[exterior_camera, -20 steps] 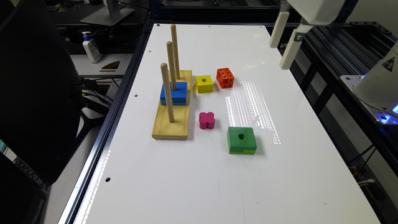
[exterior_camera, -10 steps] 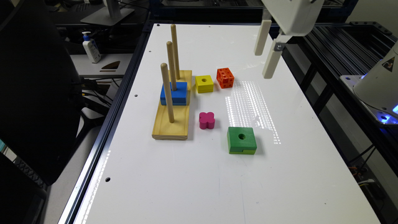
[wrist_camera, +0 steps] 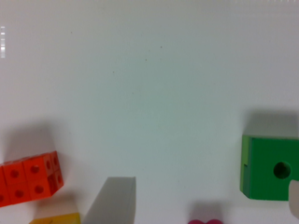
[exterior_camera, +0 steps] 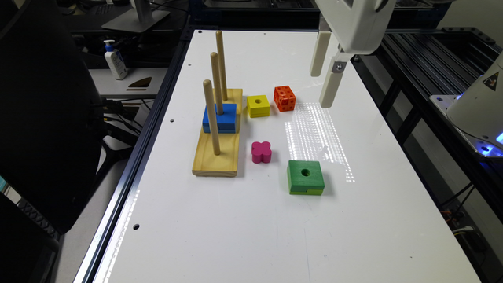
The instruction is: Pick up pink flower.
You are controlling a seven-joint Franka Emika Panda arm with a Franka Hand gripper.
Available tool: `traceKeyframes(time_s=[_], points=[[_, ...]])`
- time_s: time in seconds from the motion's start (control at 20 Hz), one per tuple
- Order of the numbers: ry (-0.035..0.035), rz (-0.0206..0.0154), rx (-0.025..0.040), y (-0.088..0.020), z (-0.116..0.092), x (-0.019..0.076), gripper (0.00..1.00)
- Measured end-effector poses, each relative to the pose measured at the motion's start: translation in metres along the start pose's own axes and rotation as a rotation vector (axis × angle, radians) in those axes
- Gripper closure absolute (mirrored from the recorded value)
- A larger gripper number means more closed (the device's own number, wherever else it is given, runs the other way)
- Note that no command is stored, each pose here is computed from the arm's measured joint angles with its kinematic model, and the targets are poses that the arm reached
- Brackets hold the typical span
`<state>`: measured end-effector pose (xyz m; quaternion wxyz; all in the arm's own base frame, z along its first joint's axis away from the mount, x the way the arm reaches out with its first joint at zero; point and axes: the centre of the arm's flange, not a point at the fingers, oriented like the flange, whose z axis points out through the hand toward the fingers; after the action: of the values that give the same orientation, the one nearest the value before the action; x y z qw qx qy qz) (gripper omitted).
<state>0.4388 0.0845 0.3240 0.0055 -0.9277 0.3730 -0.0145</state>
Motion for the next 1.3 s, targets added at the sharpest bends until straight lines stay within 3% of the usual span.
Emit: traceKeyframes(time_s=[0.4,0.85,1.3], points=[[0.0013,-0.0030,0.0106,-0.017,-0.001,0.0086,0.00],[-0.0067,-0.0014,0.0163,-0.039,0.005,0.0245,0.00],[-0.0059,-0.0011,0.0236,-0.049,0.006,0.0313,0.00]])
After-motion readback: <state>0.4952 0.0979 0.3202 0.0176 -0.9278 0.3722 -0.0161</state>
